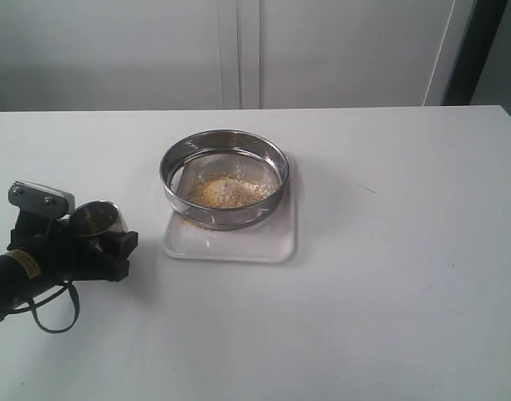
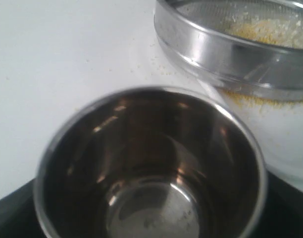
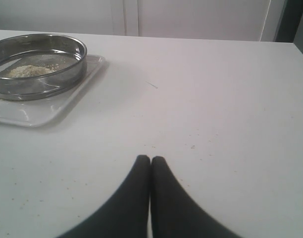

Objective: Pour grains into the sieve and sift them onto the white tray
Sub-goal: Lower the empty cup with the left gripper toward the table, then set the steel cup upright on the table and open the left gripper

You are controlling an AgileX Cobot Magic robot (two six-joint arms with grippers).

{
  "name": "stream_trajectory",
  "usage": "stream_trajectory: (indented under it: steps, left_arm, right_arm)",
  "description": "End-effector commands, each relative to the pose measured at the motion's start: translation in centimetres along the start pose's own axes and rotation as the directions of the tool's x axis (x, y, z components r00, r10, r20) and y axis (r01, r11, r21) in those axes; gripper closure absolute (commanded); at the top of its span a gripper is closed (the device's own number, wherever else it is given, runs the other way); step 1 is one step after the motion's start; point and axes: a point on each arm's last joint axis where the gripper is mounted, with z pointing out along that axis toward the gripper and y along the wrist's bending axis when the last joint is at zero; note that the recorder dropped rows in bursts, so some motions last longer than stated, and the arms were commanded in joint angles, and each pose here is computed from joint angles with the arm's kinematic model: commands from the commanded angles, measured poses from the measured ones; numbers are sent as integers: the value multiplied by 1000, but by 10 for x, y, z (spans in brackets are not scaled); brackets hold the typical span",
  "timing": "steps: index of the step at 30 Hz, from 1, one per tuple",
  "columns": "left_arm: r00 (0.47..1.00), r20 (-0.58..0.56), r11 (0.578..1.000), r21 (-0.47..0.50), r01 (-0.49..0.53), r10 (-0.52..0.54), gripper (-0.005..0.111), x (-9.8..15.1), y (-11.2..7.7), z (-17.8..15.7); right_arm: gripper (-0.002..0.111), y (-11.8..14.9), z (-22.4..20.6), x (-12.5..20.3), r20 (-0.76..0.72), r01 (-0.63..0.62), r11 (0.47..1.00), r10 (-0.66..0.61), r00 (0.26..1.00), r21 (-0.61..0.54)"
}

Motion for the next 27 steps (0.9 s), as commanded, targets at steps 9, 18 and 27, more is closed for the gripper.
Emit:
stream_trajectory:
  steps: [9,18,27]
  left_arm:
    - [999,-54,1000,-2,-6,6,7,7,0,0]
    - [988,-156,1000,-13,20,-22,7,7,1,-6]
    - [971,-230,997,-23,70,-74,7,-13,-2,-24]
  right_arm:
    - [108,0,0,0,9,-3,1000,3,1000,-4]
    - [108,0,0,0,9,-3,1000,3,1000,-4]
    - [108,0,0,0,9,-3,1000,3,1000,-4]
